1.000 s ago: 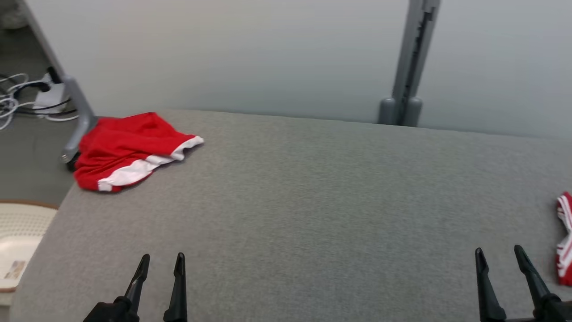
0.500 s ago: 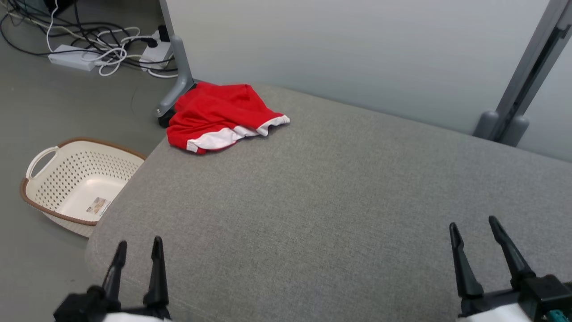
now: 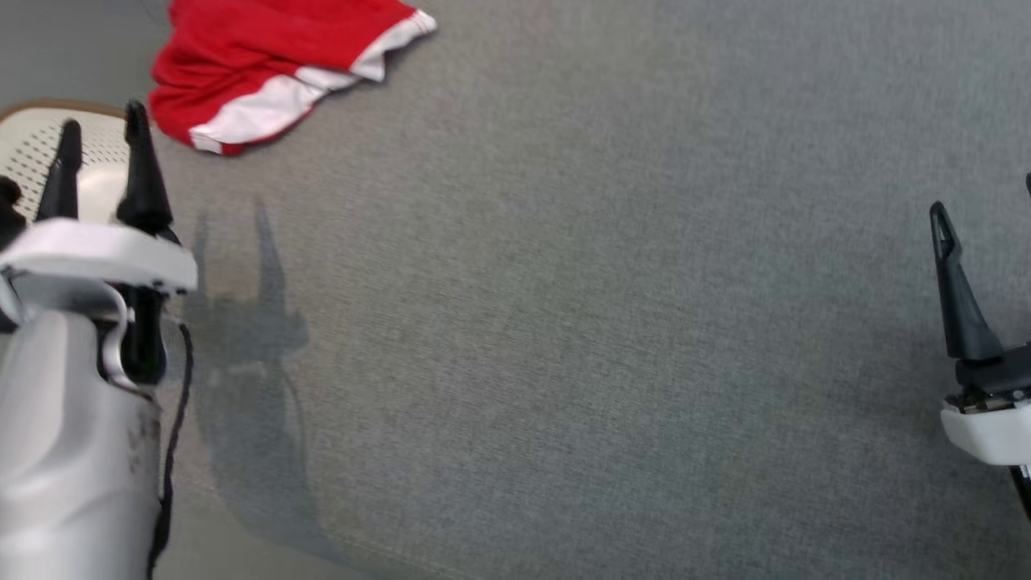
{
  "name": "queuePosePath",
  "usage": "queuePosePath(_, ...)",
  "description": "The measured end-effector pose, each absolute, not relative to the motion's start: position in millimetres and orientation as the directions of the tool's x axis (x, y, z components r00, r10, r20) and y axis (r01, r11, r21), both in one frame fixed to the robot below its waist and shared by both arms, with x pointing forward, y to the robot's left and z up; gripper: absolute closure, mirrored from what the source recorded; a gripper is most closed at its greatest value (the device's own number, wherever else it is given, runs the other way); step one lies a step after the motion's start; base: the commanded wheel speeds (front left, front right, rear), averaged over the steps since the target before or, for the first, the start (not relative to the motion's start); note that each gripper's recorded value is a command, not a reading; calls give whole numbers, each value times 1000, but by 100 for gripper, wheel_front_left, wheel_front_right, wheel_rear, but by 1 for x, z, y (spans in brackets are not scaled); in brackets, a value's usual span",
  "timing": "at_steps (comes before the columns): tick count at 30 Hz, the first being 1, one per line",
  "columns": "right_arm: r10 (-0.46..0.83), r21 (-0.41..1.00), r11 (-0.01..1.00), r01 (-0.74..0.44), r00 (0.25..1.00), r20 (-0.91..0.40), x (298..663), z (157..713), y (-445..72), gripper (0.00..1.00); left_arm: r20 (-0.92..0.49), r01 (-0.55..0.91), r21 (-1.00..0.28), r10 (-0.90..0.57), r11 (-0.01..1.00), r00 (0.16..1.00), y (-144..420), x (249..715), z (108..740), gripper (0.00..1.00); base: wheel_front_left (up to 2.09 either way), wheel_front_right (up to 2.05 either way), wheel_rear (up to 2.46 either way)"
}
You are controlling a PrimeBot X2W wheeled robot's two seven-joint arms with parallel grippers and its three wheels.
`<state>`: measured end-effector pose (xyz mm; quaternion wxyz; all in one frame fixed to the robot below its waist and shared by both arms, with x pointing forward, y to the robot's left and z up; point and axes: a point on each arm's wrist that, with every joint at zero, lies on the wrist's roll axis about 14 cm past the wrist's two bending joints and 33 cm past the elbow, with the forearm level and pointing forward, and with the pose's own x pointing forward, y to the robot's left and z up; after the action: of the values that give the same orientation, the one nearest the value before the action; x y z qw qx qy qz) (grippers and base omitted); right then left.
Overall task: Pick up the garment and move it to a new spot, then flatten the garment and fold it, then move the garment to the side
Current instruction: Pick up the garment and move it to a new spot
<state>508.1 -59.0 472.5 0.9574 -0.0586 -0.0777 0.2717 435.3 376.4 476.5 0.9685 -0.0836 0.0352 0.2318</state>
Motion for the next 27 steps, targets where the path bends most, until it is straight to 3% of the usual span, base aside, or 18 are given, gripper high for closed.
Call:
queuePosePath(11,462,-125,878,-461,886,-20,515,398,-107,0,-420,-521,-89,442,849,792,390,519,362,0,0,0,0)
queuePosePath(12,450,-124,885,-449,893,-23,515,395,-113,0,-455,-522,-83,434,849,777,386,520,347,44,0,0,0)
queuePosePath(13,433,-127,893,-433,901,-27,516,393,-120,0,-492,-518,-77,419,852,763,380,520,331,95,0,0,0)
queuePosePath(14,415,-130,900,-415,909,-32,516,392,-127,0,-504,-511,-77,409,856,761,376,523,323,100,0,0,0)
queuePosePath(21,367,-88,925,-370,929,-44,508,391,-131,0,-406,-452,-124,370,884,836,362,541,333,100,0,0,0)
queuePosePath(27,379,2,925,-379,924,-43,487,406,-104,0,-253,-256,-159,211,954,944,304,551,389,100,0,0,0)
